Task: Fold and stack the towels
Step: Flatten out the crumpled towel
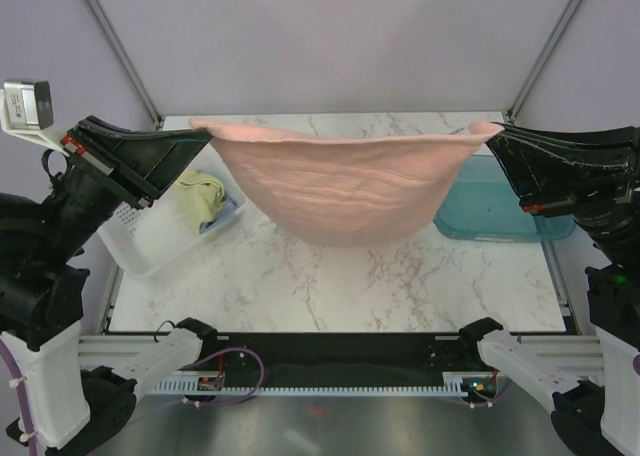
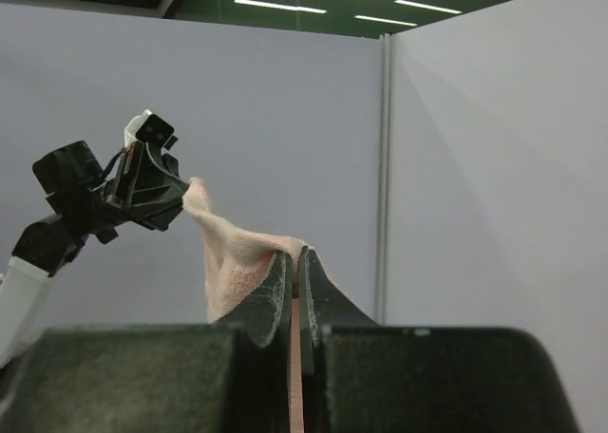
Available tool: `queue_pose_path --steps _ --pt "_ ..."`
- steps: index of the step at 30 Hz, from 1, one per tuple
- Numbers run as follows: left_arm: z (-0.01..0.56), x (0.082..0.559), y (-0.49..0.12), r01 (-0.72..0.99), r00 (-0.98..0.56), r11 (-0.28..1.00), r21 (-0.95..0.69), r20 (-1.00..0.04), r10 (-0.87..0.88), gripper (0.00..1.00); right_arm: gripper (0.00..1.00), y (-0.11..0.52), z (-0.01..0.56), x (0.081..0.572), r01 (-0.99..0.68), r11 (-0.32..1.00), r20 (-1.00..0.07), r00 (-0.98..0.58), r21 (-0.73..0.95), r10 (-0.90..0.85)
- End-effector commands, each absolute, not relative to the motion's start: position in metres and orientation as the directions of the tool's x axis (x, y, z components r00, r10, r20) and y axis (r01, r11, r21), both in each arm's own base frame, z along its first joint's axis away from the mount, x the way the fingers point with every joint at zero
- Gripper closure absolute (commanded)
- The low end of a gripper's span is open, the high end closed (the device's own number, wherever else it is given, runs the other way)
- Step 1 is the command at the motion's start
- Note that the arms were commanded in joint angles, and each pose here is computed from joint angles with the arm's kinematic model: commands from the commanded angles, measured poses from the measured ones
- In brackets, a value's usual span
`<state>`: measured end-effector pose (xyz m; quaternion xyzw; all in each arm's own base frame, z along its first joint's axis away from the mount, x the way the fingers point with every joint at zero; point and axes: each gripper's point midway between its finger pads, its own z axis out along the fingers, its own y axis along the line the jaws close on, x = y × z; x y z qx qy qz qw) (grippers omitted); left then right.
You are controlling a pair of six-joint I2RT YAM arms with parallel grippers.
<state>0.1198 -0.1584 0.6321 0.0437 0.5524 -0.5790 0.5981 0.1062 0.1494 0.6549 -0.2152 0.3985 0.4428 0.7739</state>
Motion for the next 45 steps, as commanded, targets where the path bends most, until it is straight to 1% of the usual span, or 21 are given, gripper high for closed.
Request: queue_pose_path --steps 1,5,8,9,11,13,14,17,18,19,20,22,23,24,27,29,32,33,34,39,45 --pt "0.644 0.110 -0.171 0.766 -0.372 0.207 -0.609 -0.682 -0.630 0.98 1.00 0.157 0.675 0.094 -0.912 0.409 -0.780 0.231 0.034 0.581" --pt "0.648 0.122 -0.175 0.764 -0.368 0.205 -0.612 -0.674 -0.640 0.98 1.00 0.166 0.679 0.110 -0.921 0.386 -0.779 0.205 0.052 0.593" --pt "0.647 0.140 -0.179 0.753 -0.357 0.231 -0.616 -0.678 -0.643 0.98 1.00 0.165 0.675 0.138 -0.886 0.455 -0.781 0.218 0.093 0.585" --pt "0.643 0.158 -0.181 0.739 -0.339 0.267 -0.619 -0.684 -0.647 0.98 1.00 0.162 0.677 0.146 -0.865 0.497 -0.779 0.260 0.075 0.571" --pt "0.638 0.178 -0.181 0.717 -0.306 0.327 -0.616 -0.699 -0.647 0.98 1.00 0.160 0.668 0.186 -0.799 0.583 -0.796 0.254 0.148 0.550" --pt "0.636 0.210 -0.181 0.672 -0.264 0.395 -0.627 -0.701 -0.663 0.98 1.00 0.159 0.662 0.216 -0.742 0.655 -0.816 0.289 0.138 0.500" --pt "0.635 0.223 -0.181 0.663 -0.238 0.430 -0.613 -0.717 -0.655 0.98 1.00 0.165 0.649 0.248 -0.708 0.687 -0.840 0.266 0.163 0.474" --pt "0.635 0.271 -0.188 0.626 -0.187 0.502 -0.596 -0.740 -0.646 0.98 1.00 0.170 0.635 0.295 -0.642 0.752 -0.869 0.275 0.153 0.412" --pt "0.641 0.284 -0.183 0.614 -0.125 0.548 -0.568 -0.756 -0.643 0.98 1.00 0.173 0.627 0.323 -0.611 0.776 -0.883 0.265 0.158 0.388" --pt "0.625 0.318 -0.191 0.578 -0.142 0.577 -0.577 -0.767 -0.625 0.98 1.00 0.172 0.623 0.339 -0.590 0.792 -0.889 0.265 0.157 0.374" --pt "0.623 0.332 -0.191 0.572 -0.130 0.590 -0.570 -0.772 -0.622 0.98 1.00 0.177 0.605 0.372 -0.572 0.802 -0.907 0.227 0.171 0.355" --pt "0.624 0.361 -0.185 0.583 -0.108 0.585 -0.564 -0.768 -0.632 0.98 1.00 0.168 0.611 0.395 -0.561 0.810 -0.903 0.239 0.170 0.356" --pt "0.612 0.390 -0.179 0.558 -0.126 0.582 -0.591 -0.754 -0.645 0.98 1.00 0.171 0.605 0.416 -0.575 0.796 -0.902 0.219 0.188 0.371" --pt "0.618 0.397 -0.180 0.599 -0.105 0.565 -0.567 -0.755 -0.647 0.98 1.00 0.161 0.603 0.429 -0.562 0.803 -0.900 0.221 0.196 0.375" --pt "0.606 0.430 -0.180 0.602 -0.091 0.575 -0.553 -0.764 -0.639 0.98 1.00 0.157 0.591 0.465 -0.564 0.800 -0.900 0.213 0.204 0.381" --pt "0.602 0.443 -0.182 0.618 -0.075 0.581 -0.530 -0.775 -0.627 0.98 1.00 0.163 0.571 0.488 -0.591 0.777 -0.913 0.162 0.214 0.375" --pt "0.576 0.465 -0.194 0.640 -0.118 0.565 -0.521 -0.793 -0.598 0.98 1.00 0.169 0.553 0.506 -0.621 0.756 -0.914 0.156 0.205 0.376" --pt "0.552 0.474 -0.201 0.640 -0.166 0.554 -0.533 -0.799 -0.577 0.98 1.00 0.169 0.538 0.515 -0.619 0.755 -0.918 0.130 0.219 0.374" --pt "0.550 0.479 -0.204 0.668 -0.141 0.544 -0.508 -0.804 -0.578 0.98 1.00 0.171 0.535 0.517 -0.628 0.750 -0.919 0.136 0.210 0.371" --pt "0.501 0.509 -0.209 0.668 -0.189 0.536 -0.516 -0.815 -0.548 0.98 1.00 0.172 0.499 0.550 -0.632 0.743 -0.931 0.090 0.222 0.355" --pt "0.436 0.542 -0.196 0.602 -0.249 0.585 -0.543 -0.824 -0.509 0.98 1.00 0.176 0.459 0.567 -0.643 0.731 -0.941 0.045 0.230 0.336"
